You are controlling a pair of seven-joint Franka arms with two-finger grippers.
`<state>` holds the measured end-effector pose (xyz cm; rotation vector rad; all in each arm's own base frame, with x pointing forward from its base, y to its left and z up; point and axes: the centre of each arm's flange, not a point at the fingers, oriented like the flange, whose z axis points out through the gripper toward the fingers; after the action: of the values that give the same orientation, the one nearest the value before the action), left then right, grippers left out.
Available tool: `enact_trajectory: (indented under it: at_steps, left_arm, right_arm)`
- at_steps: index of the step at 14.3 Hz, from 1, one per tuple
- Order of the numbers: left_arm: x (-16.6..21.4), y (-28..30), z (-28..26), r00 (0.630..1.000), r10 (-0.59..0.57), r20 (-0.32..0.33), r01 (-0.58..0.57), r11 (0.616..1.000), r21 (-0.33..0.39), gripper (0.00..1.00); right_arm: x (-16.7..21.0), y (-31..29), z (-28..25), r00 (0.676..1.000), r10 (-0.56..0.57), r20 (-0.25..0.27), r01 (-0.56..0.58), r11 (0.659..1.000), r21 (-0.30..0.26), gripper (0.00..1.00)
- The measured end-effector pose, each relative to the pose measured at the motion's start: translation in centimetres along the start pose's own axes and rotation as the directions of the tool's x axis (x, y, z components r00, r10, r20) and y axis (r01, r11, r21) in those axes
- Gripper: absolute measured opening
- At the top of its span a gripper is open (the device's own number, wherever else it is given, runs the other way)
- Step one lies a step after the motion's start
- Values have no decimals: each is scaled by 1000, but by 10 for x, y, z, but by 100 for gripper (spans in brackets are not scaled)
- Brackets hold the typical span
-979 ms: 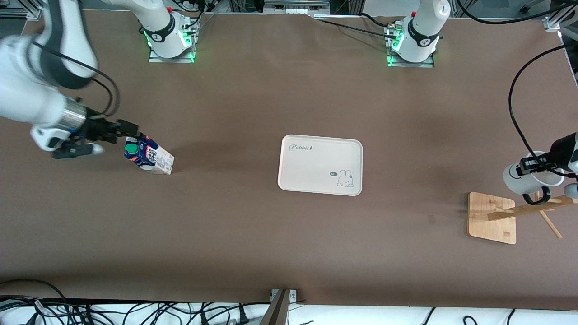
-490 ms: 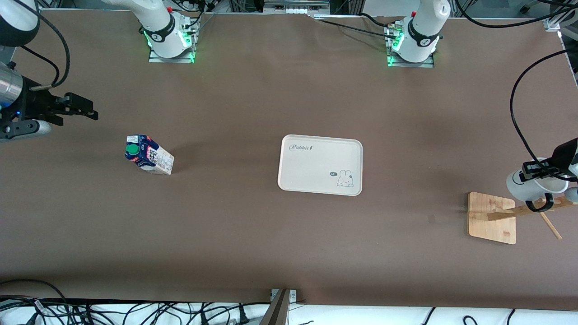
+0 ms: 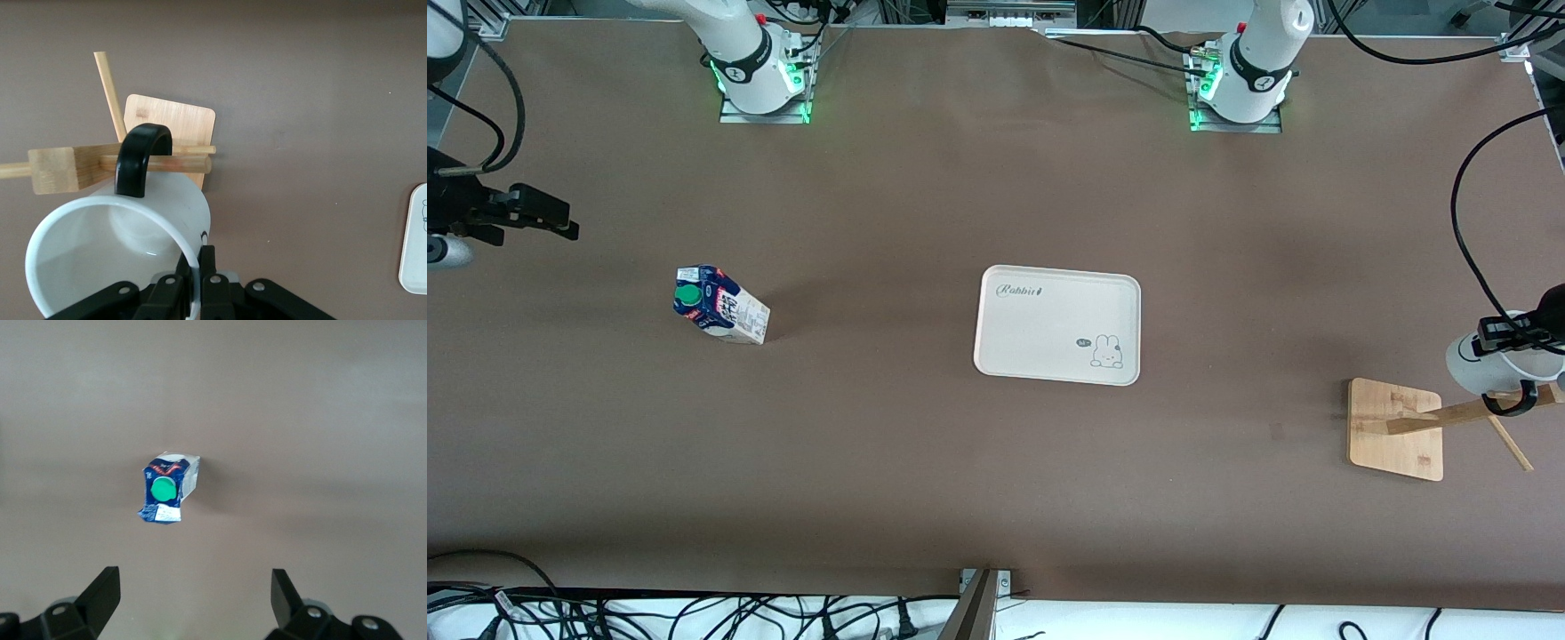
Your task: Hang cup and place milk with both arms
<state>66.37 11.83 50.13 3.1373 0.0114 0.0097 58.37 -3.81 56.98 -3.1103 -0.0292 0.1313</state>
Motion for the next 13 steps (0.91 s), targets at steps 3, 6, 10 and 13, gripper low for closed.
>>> enact_trajectory:
  at_steps: [3,6,10,13]
  left_arm:
    - [2,0,2,1000,9,-6,-9,1000,3,27]
    - [5,1,2,1000,12,-27,-11,1000,9,55]
    - [8,26,-14,997,51,-53,-50,999,8,93]
    - [-6,72,-42,992,113,-56,-114,993,-11,100]
  right_arm:
    - [18,6,11,999,15,-47,-13,999,38,100]
    - [22,6,-5,997,-22,-74,23,1000,20,100]
    - [16,-9,-27,993,-57,-101,50,996,-71,100]
    - [13,-20,-32,991,-80,-104,71,994,-87,100]
